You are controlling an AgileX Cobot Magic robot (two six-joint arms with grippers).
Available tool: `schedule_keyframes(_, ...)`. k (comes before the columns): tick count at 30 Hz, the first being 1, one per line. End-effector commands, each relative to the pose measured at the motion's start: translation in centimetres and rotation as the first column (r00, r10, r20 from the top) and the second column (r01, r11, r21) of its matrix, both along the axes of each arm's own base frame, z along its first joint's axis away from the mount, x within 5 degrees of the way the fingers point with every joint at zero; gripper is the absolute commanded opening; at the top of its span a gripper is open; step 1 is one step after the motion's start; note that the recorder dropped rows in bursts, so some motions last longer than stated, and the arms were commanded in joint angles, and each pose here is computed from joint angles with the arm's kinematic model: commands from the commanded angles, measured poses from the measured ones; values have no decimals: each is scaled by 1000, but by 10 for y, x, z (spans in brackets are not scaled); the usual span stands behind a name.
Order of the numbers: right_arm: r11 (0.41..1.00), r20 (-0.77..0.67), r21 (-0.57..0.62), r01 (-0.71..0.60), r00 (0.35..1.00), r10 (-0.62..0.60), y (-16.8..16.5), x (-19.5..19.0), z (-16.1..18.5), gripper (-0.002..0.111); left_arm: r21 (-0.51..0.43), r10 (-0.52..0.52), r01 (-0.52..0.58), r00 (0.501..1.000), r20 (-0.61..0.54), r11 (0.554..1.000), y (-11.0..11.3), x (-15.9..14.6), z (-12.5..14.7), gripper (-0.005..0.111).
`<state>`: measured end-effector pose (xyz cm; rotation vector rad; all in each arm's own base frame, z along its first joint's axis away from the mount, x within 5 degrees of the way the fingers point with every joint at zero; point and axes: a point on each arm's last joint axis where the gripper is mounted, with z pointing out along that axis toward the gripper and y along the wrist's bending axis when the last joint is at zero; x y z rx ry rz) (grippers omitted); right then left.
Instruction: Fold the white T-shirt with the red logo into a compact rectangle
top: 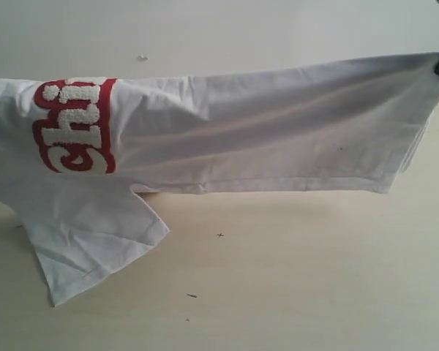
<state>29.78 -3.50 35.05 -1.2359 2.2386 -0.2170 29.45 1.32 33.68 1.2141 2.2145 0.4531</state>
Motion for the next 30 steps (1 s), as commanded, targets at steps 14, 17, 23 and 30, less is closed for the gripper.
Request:
schedule_keyframes(14, 977, 129, 182, 107, 983, -131, 18, -57, 57, 0, -97, 162, -148, 974, 156, 984, 1, -67, 59, 0)
schedule_keyframes(17, 971, 153, 204, 128, 975, -160, 20, -66, 65, 0, -112, 183, -163, 963, 199, 980, 1, -79, 69, 0)
schedule_keyframes(23, 948, 185, 273, 162, 958, -217, 24, -80, 77, 0, -107, 182, -157, 940, 287, 982, 1, -106, 87, 0)
schedule_keyframes(30, 902, 256, 425, 81, 945, -205, 40, -101, 98, 0, -158, 222, -176, 912, 345, 972, 0, -125, 99, 0)
